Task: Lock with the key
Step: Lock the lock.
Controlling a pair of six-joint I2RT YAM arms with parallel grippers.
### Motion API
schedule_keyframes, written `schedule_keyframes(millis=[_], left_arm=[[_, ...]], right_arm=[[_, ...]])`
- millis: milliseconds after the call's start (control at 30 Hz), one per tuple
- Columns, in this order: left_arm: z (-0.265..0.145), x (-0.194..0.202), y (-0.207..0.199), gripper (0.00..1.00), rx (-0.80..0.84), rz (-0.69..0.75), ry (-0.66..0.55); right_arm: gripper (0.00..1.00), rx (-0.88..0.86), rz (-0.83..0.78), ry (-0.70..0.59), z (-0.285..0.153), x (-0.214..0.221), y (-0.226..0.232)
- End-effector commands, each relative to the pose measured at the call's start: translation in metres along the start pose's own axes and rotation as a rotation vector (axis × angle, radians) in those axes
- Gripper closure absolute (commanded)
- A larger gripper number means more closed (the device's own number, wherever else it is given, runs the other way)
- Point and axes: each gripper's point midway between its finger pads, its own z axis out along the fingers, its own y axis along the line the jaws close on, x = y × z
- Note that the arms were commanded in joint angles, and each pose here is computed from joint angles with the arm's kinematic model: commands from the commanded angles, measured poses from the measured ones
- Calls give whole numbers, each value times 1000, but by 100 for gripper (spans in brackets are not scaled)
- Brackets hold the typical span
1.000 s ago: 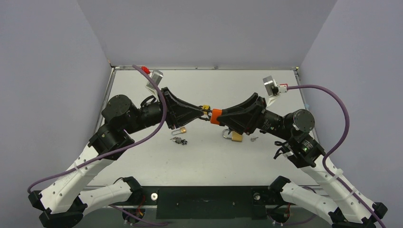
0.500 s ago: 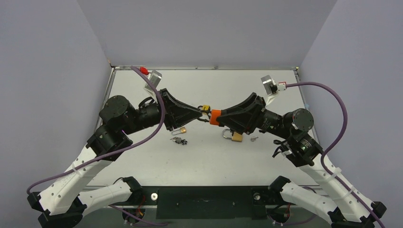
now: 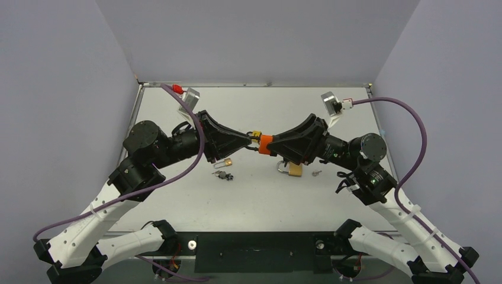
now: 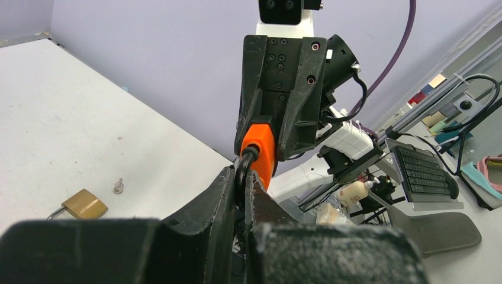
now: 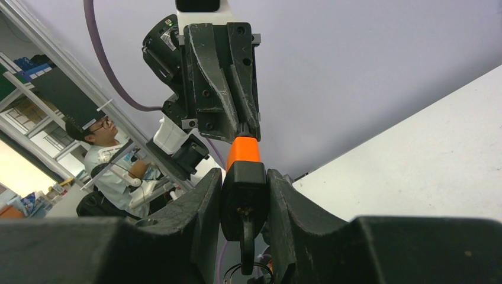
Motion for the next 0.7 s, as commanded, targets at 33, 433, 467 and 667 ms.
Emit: schedule_keyframes(millis=[33,433,467,667], left_arm=[[8,10,-1,100,22,15,20],[12,23,0,100,14,2,49],[12,24,0,100,11,2,52],[13,27,1,100,8,-2,67]], right_arm=[[100,-54,-33,-37,9,-8,11],[100,32,-70,5,18,4,-6],[100,34,-67,10,19,6,-7],[100,39,-75,11,20,5,-6]])
